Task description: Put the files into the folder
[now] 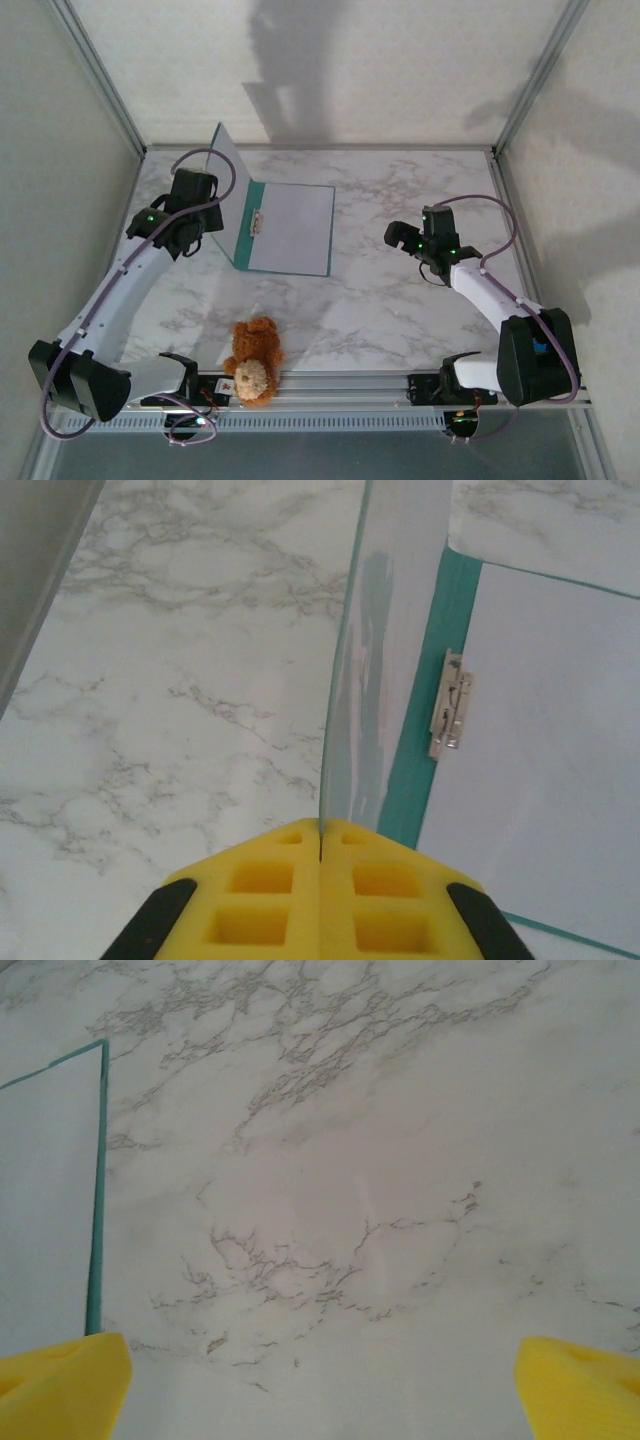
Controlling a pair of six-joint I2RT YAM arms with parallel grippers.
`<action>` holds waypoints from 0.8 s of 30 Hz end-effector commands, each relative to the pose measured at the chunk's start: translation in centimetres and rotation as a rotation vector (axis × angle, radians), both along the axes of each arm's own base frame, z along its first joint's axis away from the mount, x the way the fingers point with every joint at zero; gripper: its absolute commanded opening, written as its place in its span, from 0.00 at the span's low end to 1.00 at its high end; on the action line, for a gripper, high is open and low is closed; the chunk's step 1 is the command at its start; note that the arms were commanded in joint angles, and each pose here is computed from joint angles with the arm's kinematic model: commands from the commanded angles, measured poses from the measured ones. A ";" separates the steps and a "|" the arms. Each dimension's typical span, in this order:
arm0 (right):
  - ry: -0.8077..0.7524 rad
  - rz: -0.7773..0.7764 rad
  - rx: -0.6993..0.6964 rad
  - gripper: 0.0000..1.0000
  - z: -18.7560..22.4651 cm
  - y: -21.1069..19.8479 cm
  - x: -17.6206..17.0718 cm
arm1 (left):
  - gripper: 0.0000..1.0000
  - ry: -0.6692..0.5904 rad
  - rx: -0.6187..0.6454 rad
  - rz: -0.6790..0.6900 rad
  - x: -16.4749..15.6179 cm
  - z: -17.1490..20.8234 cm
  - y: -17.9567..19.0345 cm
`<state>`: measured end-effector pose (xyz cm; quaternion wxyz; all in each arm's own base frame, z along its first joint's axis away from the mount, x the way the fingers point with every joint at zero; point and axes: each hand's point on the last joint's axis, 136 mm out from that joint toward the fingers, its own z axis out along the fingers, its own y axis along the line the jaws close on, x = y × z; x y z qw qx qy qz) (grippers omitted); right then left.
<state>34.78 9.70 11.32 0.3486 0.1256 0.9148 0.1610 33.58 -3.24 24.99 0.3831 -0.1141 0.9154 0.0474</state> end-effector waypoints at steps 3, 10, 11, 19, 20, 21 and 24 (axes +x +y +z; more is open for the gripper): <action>-0.009 -0.006 0.012 0.99 0.6 0.2 0.6 | 0.00 -0.010 0.143 -0.040 0.1 1.5 -1.8; -0.007 -0.004 0.012 0.99 0.6 0.2 0.6 | 0.00 0.028 0.186 -0.099 0.3 -0.1 -5.4; -0.005 -0.002 0.012 0.99 0.6 0.3 0.6 | 0.00 0.034 0.183 -0.108 0.3 -0.4 -5.8; 0.002 -0.005 0.010 0.99 0.5 0.2 0.6 | 0.00 0.067 0.097 -0.258 0.0 -2.7 -10.2; 0.003 -0.005 0.010 0.99 0.5 0.2 0.6 | 0.00 0.074 0.094 -0.268 0.0 -3.1 -10.6; 0.003 -0.004 0.009 0.99 0.5 0.2 0.6 | 0.00 0.081 0.088 -0.278 0.0 -3.5 -11.1; 0.005 -0.004 0.011 0.99 0.5 0.3 0.7 | 0.03 0.107 0.054 -0.313 -0.1 -4.9 -12.6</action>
